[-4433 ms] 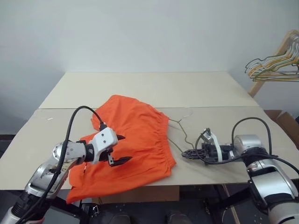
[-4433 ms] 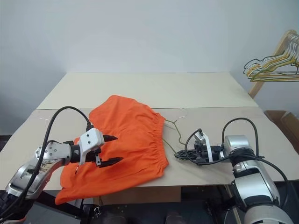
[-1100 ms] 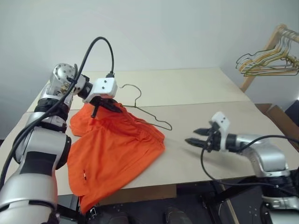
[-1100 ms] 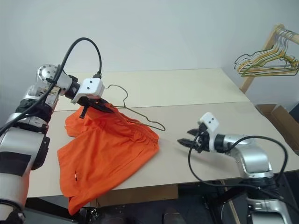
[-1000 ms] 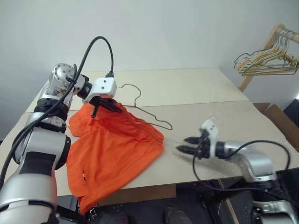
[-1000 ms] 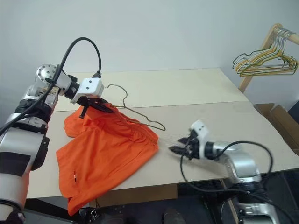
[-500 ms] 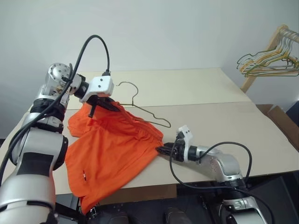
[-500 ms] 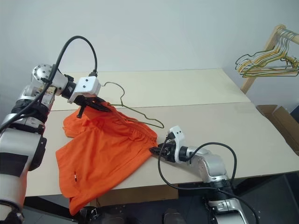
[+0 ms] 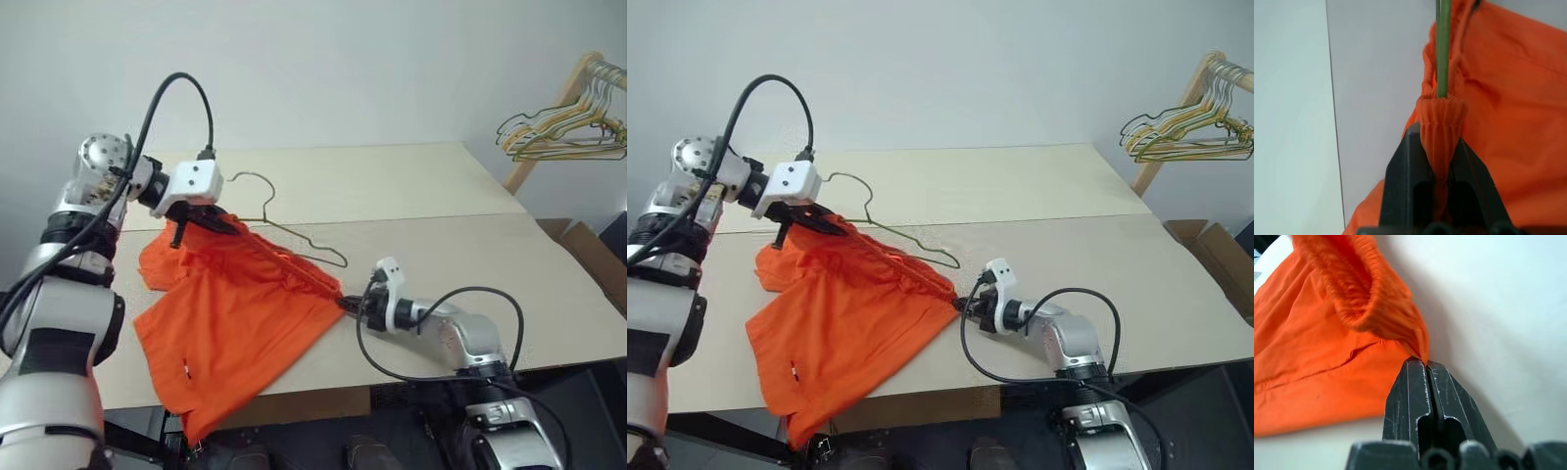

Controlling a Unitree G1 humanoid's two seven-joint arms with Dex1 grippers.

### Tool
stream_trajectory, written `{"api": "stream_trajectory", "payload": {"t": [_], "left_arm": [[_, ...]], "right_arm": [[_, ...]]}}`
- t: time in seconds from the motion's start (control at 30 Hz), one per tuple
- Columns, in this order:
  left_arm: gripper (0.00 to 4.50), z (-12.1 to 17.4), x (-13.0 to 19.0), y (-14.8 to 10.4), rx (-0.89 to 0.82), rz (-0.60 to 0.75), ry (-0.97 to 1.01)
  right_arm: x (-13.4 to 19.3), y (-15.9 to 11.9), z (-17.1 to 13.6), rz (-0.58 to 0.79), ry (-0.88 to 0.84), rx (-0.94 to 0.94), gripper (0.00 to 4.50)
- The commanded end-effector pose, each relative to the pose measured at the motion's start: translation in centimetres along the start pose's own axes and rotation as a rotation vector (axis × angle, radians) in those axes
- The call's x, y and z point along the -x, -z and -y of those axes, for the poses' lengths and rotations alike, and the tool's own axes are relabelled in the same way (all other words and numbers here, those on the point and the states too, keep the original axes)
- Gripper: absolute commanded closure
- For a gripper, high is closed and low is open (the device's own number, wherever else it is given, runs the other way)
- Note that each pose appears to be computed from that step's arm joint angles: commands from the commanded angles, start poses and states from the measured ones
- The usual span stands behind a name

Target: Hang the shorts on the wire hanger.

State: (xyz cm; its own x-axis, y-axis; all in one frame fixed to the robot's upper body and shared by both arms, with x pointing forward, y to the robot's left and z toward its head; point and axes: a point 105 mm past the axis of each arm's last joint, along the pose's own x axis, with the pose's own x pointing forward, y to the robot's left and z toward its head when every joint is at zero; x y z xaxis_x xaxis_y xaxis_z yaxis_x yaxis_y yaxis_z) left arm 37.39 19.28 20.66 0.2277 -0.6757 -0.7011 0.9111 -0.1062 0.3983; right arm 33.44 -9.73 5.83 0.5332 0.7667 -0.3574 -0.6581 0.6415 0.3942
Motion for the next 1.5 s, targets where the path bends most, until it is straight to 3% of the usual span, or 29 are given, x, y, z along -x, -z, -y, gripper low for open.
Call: {"api": "stream_trajectory", "payload": {"t": [0.03,0.33,0.5,0.97,1.17,1.3,1.5], "left_arm": [[4.50,0.0,1.2,-0.3,-0.034,-0.004,-0.021],[4.50,0.7,1.1,0.3,-0.045,0.007,-0.018],[4.50,-0.5,1.2,-1.7,-0.015,0.157,-0.092],[4.50,1.5,1.1,0.7,-0.050,0.057,-0.030],[4.50,1.3,1.2,0.4,-0.063,0.097,-0.054],[4.50,2.1,1.2,1.9,-0.094,-0.017,-0.011],[4.50,1.1,0.6,2.8,-0.067,-0.063,-0.101]], "right_arm": [[1.8,-2.0,1.1,0.029,0.016,0.083,4.43],[4.0,-2.9,2.1,-0.056,-0.014,0.189,4.43],[4.0,-1.9,2.1,-0.106,-0.034,0.212,4.43],[5.0,-2.7,3.3,-0.116,-0.008,0.204,4.43],[5.1,-3.0,3.8,-0.151,-0.005,0.225,4.43],[5.3,-3.5,3.9,-0.153,-0.008,0.234,4.43],[5.9,-5.9,2.4,-0.142,-0.046,0.354,4.43]]}}
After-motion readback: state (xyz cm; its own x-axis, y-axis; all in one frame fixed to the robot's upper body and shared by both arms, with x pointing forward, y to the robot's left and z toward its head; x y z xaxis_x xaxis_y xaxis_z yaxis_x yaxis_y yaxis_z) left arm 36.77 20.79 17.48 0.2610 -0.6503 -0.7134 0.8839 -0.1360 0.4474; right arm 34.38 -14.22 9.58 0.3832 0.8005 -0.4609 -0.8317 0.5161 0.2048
